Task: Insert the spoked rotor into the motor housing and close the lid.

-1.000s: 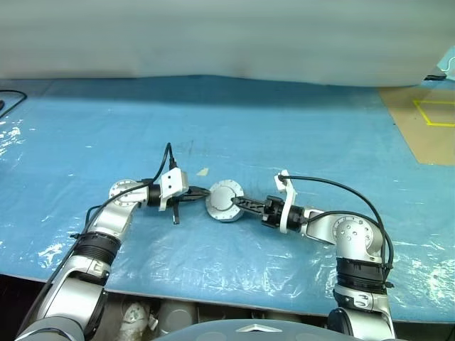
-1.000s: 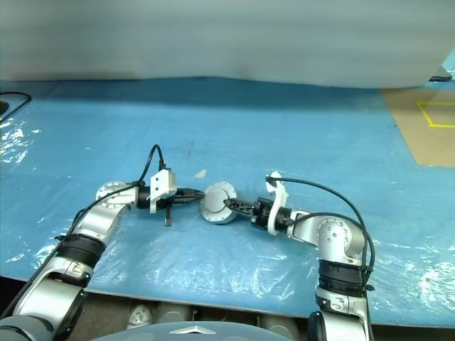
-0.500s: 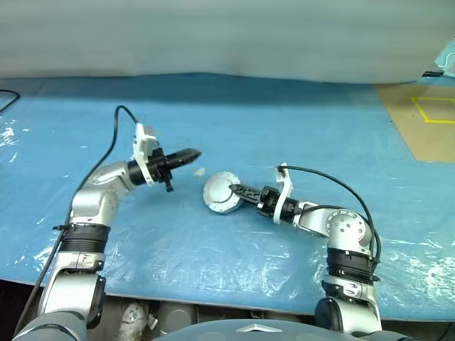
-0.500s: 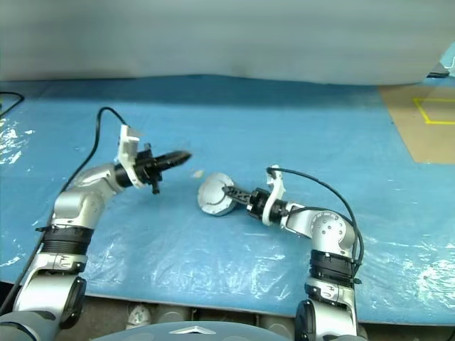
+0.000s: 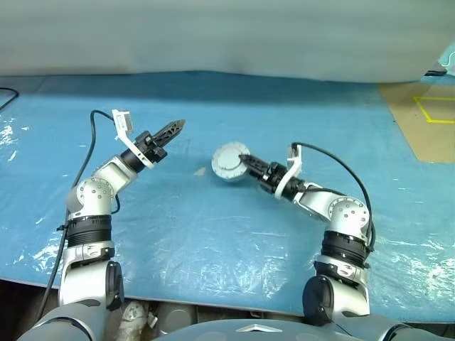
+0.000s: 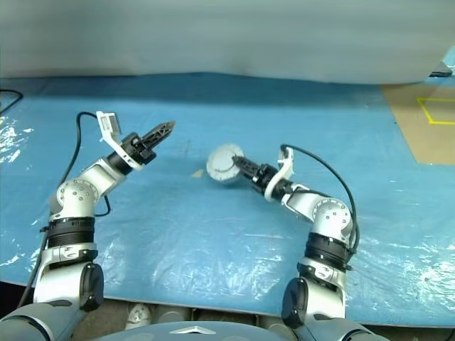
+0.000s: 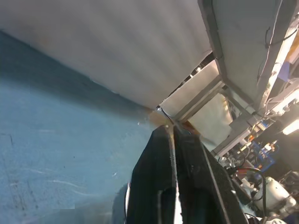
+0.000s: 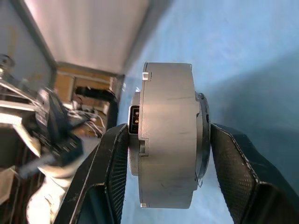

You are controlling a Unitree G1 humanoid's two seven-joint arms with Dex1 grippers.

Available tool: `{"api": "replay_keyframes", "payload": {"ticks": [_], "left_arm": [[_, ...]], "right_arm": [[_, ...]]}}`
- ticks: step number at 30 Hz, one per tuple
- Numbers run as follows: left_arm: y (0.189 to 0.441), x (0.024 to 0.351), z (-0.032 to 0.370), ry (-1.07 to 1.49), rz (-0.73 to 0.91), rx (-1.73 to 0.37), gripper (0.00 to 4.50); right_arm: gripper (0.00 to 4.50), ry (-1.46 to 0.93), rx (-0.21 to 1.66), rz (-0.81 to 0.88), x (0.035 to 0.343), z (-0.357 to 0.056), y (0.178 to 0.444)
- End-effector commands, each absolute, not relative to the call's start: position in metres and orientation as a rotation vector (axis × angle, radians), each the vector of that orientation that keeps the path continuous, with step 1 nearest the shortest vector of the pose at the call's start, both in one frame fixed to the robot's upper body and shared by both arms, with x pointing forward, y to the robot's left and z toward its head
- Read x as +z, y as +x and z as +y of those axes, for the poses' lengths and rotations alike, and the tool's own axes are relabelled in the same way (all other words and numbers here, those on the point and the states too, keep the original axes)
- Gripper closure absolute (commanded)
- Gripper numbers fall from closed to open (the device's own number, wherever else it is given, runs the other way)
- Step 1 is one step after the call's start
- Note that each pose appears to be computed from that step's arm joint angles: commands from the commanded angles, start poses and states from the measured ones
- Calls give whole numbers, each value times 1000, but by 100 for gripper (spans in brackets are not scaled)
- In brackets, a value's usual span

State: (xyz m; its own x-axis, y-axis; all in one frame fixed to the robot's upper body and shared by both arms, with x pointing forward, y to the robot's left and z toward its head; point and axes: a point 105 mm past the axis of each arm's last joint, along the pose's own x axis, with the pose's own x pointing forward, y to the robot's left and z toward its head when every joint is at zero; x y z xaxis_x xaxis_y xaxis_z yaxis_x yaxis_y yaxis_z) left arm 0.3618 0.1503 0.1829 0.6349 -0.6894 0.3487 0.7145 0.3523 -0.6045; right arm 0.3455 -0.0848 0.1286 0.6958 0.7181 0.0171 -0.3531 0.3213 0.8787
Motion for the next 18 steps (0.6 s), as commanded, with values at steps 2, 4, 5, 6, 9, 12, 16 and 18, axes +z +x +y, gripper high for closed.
{"api": "replay_keyframes", "payload": {"ticks": [2, 4, 5, 6, 9, 12, 16, 18], "left_arm": [[364, 205, 156, -896, -124, -885, 285], [368, 207, 158, -935, -135, -869, 214], [368, 210, 159, -953, -139, -874, 181], [367, 212, 158, -979, -139, -895, 143], [364, 219, 153, -1082, -143, -963, 36], [357, 209, 142, -1151, -87, -1020, 1], [347, 199, 129, -1210, -36, -1067, 1], [346, 198, 125, -1254, -32, -1076, 1]], "right_arm": [[215, 1088, 800, 246, 172, -83, 353], [215, 1112, 796, 219, 179, -83, 357], [215, 1121, 794, 209, 182, -82, 360], [215, 1125, 803, 198, 186, -80, 361], [215, 1116, 844, 170, 202, -68, 362], [215, 1114, 887, 146, 216, -61, 360], [215, 1102, 935, 133, 228, -56, 356], [215, 1092, 957, 135, 232, -54, 354]]}}
